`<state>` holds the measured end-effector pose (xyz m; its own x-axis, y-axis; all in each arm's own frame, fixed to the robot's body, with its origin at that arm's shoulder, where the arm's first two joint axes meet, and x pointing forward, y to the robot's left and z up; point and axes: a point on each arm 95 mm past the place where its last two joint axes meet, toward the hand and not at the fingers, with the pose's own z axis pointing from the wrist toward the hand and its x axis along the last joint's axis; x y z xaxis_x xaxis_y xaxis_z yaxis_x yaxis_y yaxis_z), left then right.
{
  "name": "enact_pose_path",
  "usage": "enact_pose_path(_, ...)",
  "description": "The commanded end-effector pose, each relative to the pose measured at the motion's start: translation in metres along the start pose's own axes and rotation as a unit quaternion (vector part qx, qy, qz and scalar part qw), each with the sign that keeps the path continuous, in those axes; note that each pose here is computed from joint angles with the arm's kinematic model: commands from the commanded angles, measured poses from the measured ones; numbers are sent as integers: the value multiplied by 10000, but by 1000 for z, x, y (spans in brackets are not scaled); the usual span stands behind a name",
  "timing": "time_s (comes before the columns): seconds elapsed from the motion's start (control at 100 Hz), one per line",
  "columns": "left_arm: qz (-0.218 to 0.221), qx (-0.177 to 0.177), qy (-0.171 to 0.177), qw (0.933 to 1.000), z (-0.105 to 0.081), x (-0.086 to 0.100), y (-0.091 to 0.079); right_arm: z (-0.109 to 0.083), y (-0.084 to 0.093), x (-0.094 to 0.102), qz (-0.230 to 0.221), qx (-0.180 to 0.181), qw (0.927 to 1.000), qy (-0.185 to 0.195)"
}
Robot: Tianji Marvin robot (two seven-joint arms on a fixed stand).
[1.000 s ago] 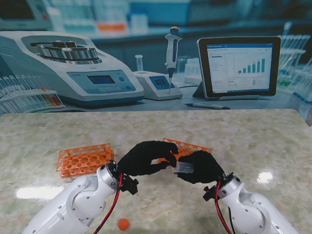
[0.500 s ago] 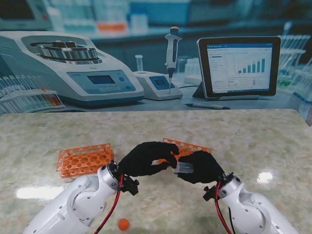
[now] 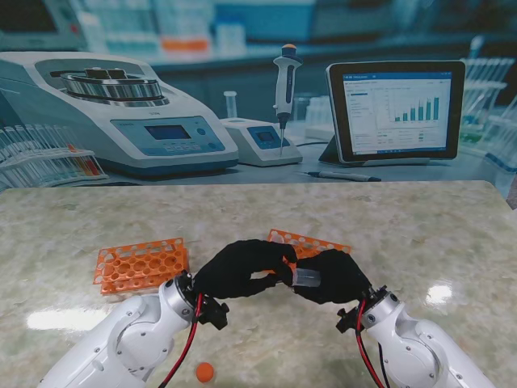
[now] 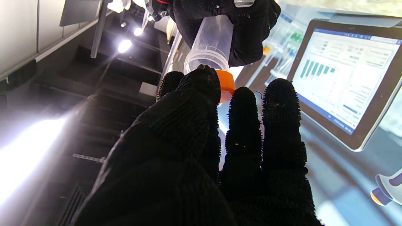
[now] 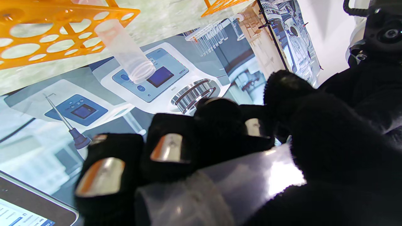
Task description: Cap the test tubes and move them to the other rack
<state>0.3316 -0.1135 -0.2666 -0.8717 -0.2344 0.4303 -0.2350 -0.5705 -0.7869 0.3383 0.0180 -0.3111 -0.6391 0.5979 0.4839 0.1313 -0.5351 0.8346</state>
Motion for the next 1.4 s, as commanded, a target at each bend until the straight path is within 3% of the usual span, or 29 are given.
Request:
enact_pose_path(0.0,-4,-31,71,10000,1,4,1,-1,-3,1,34,14,10000,-27)
enact_pose_path(1.39,-281,-234,28,9993,12,-6,19,2,-6,2,43,-109,9999,-37)
